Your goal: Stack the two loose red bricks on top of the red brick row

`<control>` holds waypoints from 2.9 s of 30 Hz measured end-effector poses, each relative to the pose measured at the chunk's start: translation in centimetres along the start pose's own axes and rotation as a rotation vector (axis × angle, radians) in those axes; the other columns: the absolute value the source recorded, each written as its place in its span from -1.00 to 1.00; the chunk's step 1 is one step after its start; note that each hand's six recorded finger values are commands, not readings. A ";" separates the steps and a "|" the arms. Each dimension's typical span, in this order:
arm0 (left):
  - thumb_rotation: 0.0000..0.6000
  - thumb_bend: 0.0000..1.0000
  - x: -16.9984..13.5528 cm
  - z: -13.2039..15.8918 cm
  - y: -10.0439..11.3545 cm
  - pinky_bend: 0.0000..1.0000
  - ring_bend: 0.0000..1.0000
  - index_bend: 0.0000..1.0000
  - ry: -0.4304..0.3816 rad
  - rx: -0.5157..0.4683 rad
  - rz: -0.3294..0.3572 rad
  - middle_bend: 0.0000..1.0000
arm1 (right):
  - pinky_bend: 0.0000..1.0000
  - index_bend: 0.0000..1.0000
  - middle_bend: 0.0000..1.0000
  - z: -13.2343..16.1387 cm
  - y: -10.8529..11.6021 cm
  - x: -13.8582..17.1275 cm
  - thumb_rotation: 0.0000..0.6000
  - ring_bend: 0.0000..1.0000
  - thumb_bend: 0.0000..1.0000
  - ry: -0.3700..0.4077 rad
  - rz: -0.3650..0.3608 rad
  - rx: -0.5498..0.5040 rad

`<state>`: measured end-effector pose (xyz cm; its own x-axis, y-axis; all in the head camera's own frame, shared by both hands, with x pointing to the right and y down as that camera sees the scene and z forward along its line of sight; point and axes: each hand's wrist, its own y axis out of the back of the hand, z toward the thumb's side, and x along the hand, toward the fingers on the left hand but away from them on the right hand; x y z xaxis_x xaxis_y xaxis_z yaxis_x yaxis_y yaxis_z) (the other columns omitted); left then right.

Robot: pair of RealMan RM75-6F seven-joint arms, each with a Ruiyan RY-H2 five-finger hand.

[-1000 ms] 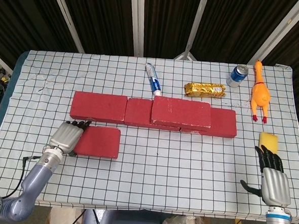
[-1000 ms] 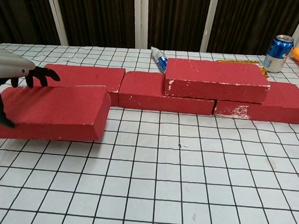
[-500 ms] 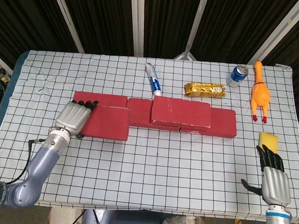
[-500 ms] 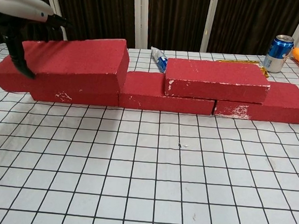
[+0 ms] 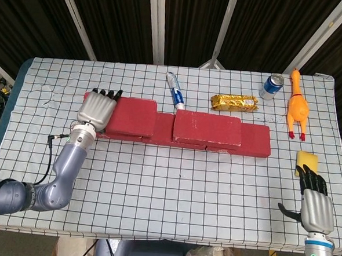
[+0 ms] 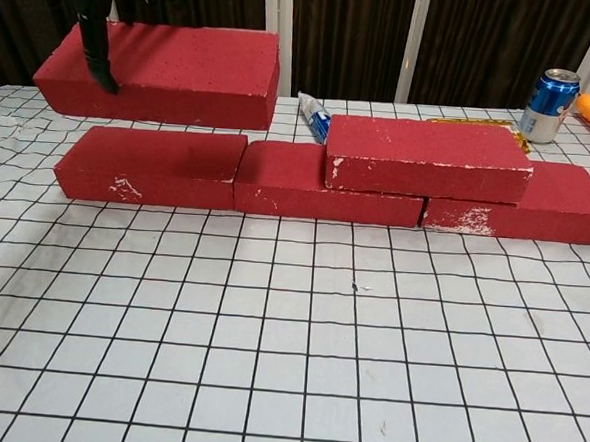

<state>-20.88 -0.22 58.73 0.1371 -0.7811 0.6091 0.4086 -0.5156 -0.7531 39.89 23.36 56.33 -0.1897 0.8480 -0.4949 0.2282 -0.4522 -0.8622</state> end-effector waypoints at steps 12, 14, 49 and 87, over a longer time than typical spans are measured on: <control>1.00 -1.00 4.3 2.2 -2.4 -0.54 -0.53 -0.85 0.003 0.003 -0.085 -0.22 | -1.00 -0.99 -1.00 -0.7 -0.4 -0.9 1.00 -1.00 -0.62 -0.049 0.002 0.025; 1.00 -1.00 5.0 2.4 -2.7 -0.54 -0.53 -0.85 0.008 -0.005 -0.093 -0.22 | -1.00 -0.99 -1.00 -0.7 -0.5 -1.0 1.00 -1.00 -0.62 -0.055 0.001 0.028; 1.00 -1.00 6.3 5.3 -2.9 -0.55 -0.53 -0.81 0.006 -0.009 -0.135 -0.26 | -1.00 -0.99 -1.00 -0.9 -0.6 -1.1 1.00 -1.00 -0.62 -0.070 0.014 0.028; 1.00 -1.00 6.4 7.5 -2.8 -0.67 -0.78 -0.88 -0.002 0.004 -0.139 -0.66 | -1.00 -0.99 -1.00 -1.2 -0.2 -0.9 1.00 -1.00 -0.62 -0.086 0.011 0.004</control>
<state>-14.38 -1.15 66.56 0.0811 -0.7015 0.7080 0.4276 -0.6172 -0.6605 41.12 23.00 57.13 -0.2687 0.8160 -0.5118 0.2274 -0.4626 -0.8569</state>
